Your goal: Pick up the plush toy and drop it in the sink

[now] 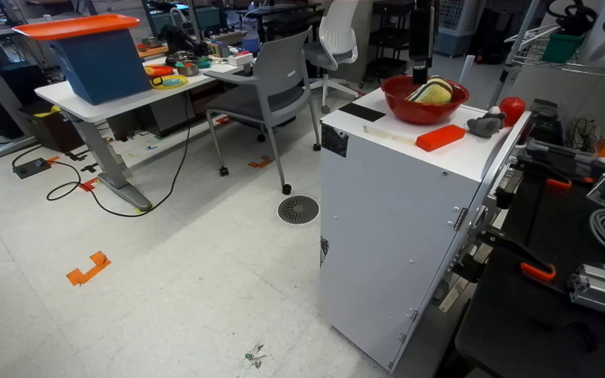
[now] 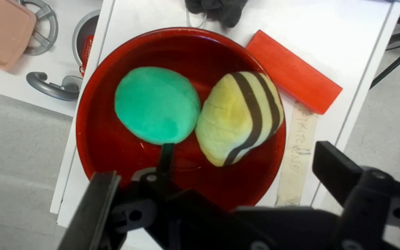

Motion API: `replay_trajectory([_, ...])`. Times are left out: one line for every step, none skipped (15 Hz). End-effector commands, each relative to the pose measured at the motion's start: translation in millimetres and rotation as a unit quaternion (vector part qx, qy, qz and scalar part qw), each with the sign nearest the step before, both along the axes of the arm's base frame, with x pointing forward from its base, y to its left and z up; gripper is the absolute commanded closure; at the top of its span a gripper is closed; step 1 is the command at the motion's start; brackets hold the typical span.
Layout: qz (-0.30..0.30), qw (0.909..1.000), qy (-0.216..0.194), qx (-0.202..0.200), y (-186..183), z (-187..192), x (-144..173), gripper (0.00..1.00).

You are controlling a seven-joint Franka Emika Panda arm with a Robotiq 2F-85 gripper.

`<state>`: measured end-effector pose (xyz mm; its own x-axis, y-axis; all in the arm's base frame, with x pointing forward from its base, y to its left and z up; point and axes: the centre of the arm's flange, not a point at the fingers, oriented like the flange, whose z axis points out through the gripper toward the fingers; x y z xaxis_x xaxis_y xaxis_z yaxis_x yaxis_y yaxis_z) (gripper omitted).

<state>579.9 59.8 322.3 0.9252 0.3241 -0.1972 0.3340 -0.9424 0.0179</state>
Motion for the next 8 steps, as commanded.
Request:
replay_trajectory([0.017,0.9998,0.001,0.013,4.8,1.7,5.0,0.0])
replay_trajectory([0.019,0.9997,0.003,0.014,6.2,3.1,3.3,0.0])
replay_trajectory([0.021,0.9997,0.003,0.015,7.7,3.6,2.4,0.0])
replay_trajectory([0.024,0.9995,0.005,0.018,9.8,3.0,1.3,0.0])
replay_trajectory([0.025,0.9995,0.005,0.019,11.2,2.4,0.8,0.0])
replay_trajectory([0.026,0.9994,0.007,0.023,11.8,2.5,0.1,0.0])
replay_trajectory([0.027,0.9993,0.007,0.024,12.5,2.5,-0.6,0.07])
replay_trajectory([0.029,0.9992,0.009,0.027,13.3,2.4,-1.4,0.26])
